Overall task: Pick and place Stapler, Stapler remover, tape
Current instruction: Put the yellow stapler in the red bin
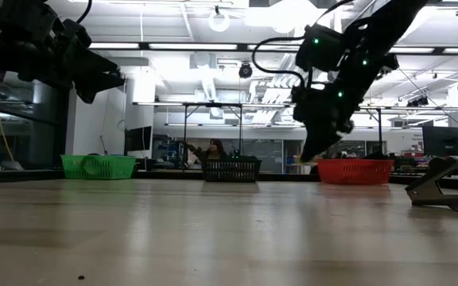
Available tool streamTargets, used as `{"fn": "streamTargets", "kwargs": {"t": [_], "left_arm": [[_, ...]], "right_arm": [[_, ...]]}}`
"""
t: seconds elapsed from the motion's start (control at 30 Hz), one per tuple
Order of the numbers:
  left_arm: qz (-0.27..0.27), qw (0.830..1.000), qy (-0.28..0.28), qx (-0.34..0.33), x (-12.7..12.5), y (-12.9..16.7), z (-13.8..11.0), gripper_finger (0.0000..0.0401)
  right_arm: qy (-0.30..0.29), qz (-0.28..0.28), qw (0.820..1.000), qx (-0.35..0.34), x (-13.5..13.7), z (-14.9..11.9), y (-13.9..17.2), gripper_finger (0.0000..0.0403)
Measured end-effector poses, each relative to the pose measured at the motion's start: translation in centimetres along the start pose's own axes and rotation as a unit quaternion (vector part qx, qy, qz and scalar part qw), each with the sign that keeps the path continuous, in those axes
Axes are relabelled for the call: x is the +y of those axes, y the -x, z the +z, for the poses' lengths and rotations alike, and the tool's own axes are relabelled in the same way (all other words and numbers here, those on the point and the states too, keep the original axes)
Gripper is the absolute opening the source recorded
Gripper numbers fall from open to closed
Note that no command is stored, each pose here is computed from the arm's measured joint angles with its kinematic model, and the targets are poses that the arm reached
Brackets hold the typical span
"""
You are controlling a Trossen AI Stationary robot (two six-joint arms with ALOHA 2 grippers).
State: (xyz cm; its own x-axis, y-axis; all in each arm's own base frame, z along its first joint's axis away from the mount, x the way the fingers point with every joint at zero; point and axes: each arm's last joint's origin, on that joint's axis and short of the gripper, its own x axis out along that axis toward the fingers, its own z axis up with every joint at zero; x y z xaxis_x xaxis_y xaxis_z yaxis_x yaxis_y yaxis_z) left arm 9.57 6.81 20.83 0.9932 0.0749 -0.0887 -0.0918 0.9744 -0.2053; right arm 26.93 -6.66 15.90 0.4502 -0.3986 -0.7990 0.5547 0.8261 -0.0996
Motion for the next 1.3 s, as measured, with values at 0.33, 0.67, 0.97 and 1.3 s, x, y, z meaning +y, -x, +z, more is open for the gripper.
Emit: {"fn": "streamTargets", "kwargs": {"t": [0.33, 0.67, 0.97, 1.3], "left_arm": [[0.000, 1.000, 0.001, 0.000, 0.0, 0.0, 0.0, 0.0211], [0.000, 1.000, 0.001, 0.000, 0.0, 0.0, 0.0, 0.0211], [0.000, 1.000, 0.000, 0.000, 0.0, 0.0, 0.0, 0.0211], [0.000, 1.000, -0.001, 0.000, 0.0, 0.0, 0.0, 0.0211]], "right_arm": [[-0.225, -0.137, 0.964, -0.028, -5.5, 0.7, 1.7, 0.0074], [-0.291, -0.208, 0.933, -0.031, -10.0, 0.7, 1.2, 0.0070], [-0.310, -0.236, 0.921, -0.020, -12.6, 0.4, 1.1, 0.0071], [-0.312, -0.246, 0.918, -0.011, -13.4, 0.2, 1.1, 0.0096]]}}
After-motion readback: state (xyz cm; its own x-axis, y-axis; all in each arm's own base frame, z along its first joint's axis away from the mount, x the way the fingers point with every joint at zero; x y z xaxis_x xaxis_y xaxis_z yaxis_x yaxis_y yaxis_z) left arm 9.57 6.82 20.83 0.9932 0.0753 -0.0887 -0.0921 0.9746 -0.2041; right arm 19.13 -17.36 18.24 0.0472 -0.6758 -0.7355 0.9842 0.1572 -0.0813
